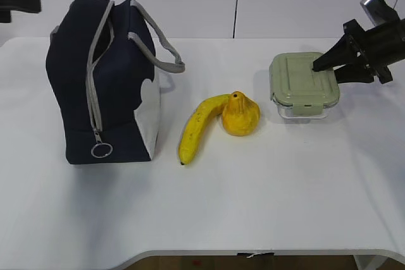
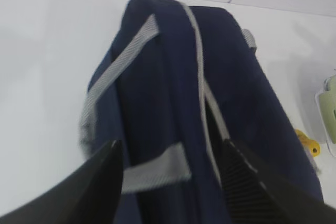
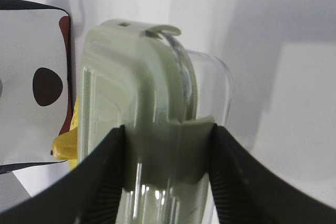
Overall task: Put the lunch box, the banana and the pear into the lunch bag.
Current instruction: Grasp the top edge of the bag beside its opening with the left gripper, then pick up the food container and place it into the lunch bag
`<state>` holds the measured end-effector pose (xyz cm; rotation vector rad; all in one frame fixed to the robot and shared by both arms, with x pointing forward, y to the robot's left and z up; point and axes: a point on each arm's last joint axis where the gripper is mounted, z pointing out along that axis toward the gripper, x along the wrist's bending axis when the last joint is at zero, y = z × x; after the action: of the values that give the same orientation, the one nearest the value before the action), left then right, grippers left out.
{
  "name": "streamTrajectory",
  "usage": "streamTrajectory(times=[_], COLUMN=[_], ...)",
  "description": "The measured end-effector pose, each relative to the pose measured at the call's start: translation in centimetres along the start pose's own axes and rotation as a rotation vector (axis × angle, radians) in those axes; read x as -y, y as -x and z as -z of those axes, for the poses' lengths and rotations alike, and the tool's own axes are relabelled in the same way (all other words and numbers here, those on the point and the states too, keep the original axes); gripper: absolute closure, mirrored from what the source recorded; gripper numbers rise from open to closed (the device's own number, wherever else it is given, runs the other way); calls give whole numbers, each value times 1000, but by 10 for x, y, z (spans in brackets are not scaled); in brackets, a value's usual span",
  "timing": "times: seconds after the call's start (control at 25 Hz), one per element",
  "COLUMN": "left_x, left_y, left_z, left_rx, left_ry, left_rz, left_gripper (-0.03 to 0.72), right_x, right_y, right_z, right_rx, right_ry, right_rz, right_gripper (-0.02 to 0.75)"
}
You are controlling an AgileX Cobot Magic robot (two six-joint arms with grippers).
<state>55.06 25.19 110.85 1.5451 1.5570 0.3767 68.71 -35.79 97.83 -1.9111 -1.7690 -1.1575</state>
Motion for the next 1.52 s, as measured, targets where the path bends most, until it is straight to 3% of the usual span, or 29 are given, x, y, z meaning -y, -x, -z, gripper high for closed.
streamTrajectory(times=[0.24,0.56,0.68,0.8,0.88,1.2,1.52], left_x=[-12,-12,-10,-11,-11,-13,-26], left_y=[-2,-11,-12,-11,-11,-7,15], left_z=[-53,-85,-88,-88,-88,-88,-79], left_rx=[20,6,10,14,16,45,96], left_ry=[-52,-87,-92,-89,-88,-86,-68], left_rz=[3,18,34,39,43,77,63], left_gripper=[225,238,364,587,671,693,693], right_x=[0,0,0,-1,-1,-4,-8], right_y=[0,0,-1,-1,-2,-10,-39], right_z=[0,0,0,0,0,6,28], right_rx=[0,0,-2,-11,-12,-41,-50], right_ry=[0,0,2,9,9,39,90], right_rz=[0,0,0,-5,-5,-29,-64], right_gripper=[369,369,369,369,369,370,370])
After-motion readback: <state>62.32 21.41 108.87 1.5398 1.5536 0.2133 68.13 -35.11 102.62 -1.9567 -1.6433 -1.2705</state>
